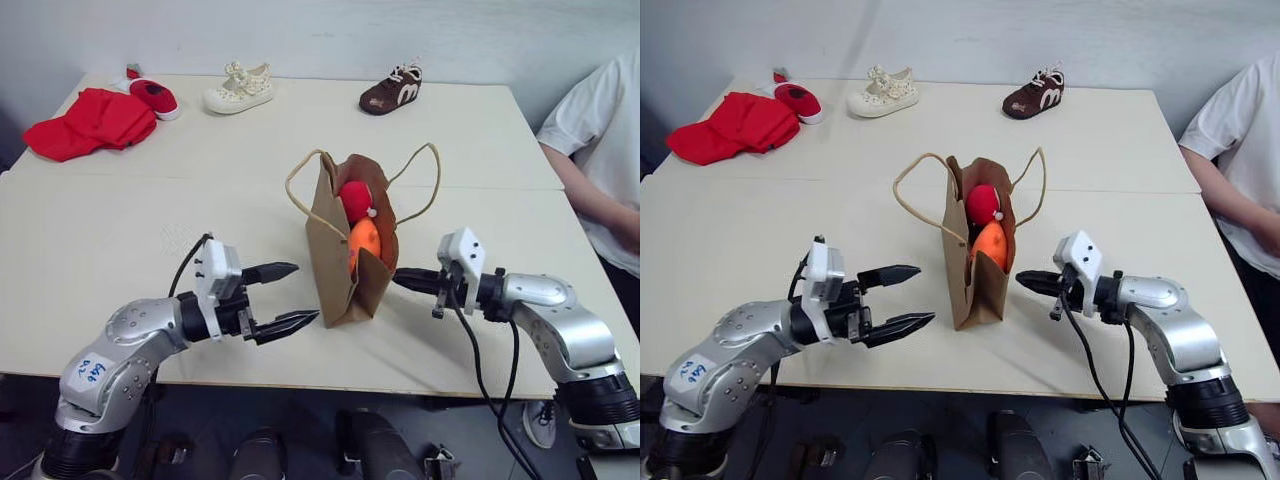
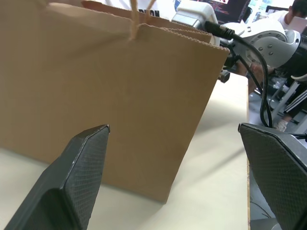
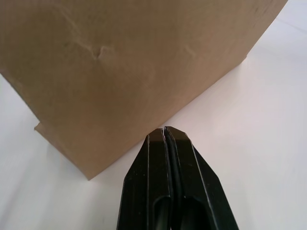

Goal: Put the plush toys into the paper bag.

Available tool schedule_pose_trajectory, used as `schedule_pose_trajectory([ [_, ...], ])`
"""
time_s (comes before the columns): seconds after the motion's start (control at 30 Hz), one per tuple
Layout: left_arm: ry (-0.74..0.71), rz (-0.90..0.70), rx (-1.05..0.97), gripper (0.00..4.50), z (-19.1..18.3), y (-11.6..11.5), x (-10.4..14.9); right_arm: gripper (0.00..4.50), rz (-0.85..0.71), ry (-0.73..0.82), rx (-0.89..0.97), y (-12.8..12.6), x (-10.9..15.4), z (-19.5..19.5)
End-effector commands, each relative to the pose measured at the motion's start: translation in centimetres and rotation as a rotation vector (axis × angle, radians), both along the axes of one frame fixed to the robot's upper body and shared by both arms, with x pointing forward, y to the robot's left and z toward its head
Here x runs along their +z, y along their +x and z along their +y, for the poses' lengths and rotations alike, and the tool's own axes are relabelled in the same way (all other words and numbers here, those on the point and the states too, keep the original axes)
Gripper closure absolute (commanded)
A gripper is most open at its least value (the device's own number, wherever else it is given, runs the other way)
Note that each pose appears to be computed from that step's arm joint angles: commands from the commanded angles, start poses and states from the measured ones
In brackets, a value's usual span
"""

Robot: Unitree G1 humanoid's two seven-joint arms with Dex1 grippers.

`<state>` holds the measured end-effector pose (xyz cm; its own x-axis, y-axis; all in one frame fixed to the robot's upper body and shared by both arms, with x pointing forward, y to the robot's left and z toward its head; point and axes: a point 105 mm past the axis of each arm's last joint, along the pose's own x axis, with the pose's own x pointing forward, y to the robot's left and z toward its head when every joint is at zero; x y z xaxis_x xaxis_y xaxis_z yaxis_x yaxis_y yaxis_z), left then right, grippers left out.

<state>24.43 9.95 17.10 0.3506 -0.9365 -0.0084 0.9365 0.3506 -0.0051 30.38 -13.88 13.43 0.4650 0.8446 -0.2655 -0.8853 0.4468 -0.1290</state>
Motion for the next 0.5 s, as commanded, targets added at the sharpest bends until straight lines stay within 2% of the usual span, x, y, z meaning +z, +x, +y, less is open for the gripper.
schedule_pose_trajectory([
  [0.03, -0.033, -0.062, -0.003, 0.0, -1.0, -0.2, 1.2, 4.46, 0.009, 0.052, 0.084, -1.5, 0.4, 2.6],
  [0.33, -0.048, -0.089, 0.028, 0.0, -1.8, 0.0, 1.4, 4.46, -0.004, 0.089, 0.13, -1.5, 0.5, 6.1],
  [0.5, -0.069, -0.142, 0.113, 0.0, -1.6, 0.7, 1.8, 4.46, -0.007, 0.094, 0.13, -1.2, 0.2, 7.1],
])
